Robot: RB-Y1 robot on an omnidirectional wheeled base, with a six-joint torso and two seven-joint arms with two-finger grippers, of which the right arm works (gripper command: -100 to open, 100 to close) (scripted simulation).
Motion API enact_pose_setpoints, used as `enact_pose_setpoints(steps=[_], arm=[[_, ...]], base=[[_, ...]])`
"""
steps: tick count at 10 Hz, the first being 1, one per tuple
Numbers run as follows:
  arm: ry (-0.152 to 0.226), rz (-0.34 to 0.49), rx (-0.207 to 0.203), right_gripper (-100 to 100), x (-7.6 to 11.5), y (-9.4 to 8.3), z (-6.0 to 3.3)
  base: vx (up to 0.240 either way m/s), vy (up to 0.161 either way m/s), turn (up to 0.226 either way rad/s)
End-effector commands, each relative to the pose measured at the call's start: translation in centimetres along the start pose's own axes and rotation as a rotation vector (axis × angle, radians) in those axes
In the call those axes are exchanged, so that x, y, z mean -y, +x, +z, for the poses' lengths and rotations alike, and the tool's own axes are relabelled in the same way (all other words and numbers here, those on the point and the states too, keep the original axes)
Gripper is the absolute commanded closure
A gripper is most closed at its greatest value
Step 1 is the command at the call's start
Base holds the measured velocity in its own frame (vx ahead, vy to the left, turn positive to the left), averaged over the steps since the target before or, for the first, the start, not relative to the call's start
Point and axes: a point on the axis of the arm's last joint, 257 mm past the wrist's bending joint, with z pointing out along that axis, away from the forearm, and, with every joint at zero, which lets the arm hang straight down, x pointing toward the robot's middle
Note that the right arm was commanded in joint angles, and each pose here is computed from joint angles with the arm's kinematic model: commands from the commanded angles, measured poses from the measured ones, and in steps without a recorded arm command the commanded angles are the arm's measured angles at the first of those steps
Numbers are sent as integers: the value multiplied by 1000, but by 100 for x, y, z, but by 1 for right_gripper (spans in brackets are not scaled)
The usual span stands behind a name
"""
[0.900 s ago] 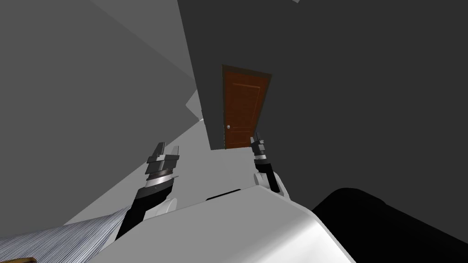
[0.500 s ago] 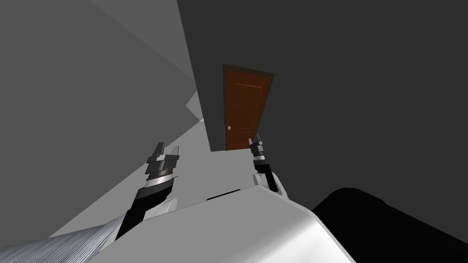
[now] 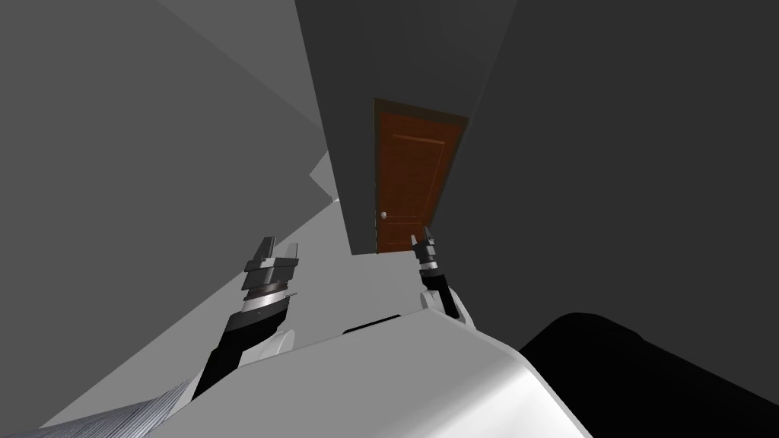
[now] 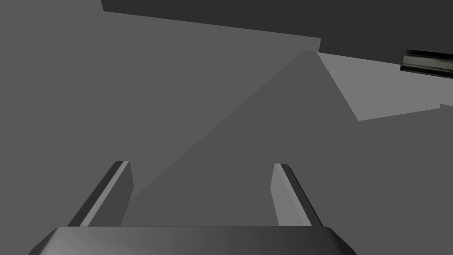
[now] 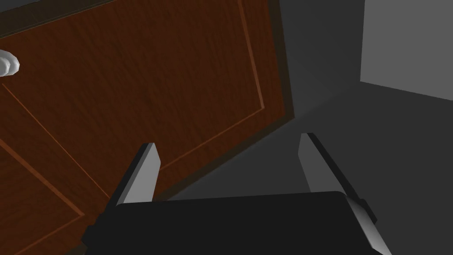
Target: Pull the door open
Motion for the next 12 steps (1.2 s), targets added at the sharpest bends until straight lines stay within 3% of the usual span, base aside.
enact_pose_setpoints(steps=[1,12], arm=[[12,46,0,-100,81,-12,-20],[94,298,22,-100,630,-154,-227]], base=[[151,28,25],[97,17,17]])
